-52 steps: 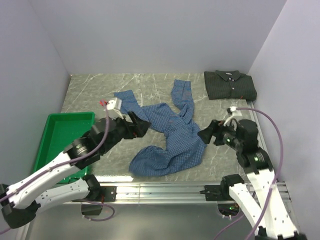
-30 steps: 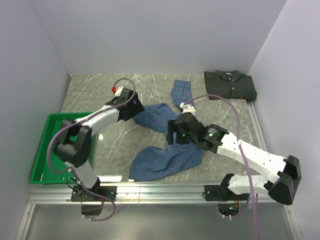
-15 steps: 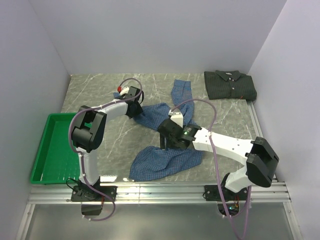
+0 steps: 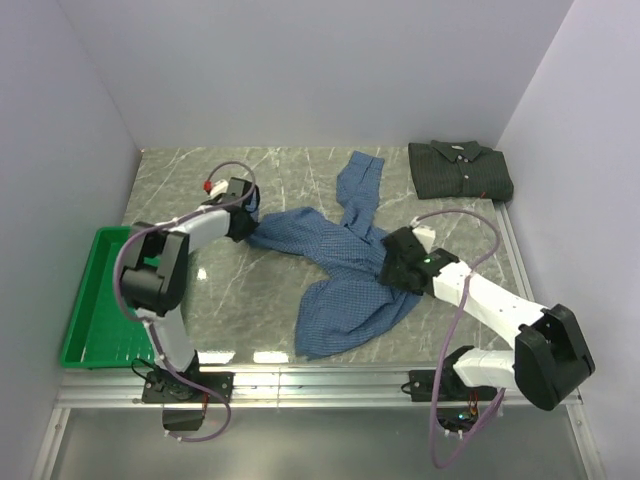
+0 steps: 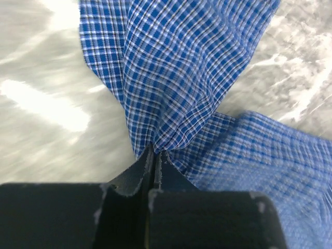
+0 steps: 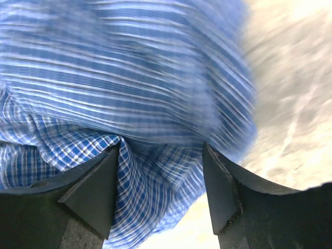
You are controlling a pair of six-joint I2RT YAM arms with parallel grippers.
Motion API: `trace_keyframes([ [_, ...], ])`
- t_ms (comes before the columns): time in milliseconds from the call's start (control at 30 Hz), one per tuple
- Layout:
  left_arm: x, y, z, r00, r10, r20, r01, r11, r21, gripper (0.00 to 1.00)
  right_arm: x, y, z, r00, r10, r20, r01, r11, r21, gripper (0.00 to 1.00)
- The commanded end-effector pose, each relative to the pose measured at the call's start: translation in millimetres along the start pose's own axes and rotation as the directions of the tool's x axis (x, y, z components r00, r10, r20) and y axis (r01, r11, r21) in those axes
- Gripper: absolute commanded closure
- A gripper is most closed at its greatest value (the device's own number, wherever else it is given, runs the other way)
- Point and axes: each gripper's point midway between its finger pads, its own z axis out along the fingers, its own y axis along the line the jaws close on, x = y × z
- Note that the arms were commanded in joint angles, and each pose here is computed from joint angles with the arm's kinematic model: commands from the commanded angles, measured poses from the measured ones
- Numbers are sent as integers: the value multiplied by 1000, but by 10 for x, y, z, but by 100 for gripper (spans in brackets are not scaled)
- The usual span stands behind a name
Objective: Fold and stack the long sleeve shirts
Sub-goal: Flatten the shirt out
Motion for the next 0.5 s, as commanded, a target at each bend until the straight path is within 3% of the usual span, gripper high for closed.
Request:
trace_keyframes([
  [0,-485,69,-539,989,-31,143,28,999,20,100,-318,-23,5,996,33,79,-31,999,-27,33],
  [200,-862,183,-1267,959,-26,284,6,997,72,99,-876,139,-222,980,-54,189,63,997,-40,27],
  [333,-914,158,-1578,948,-24,316,-25,988,153,100,-767,497,-522,978,-98,184,134,971,-196,23],
  [467,-1007,55,-1910,933,-4,360,-80,973,217,100,-241,934,-867,952,-238,193,288,910,-298,23],
])
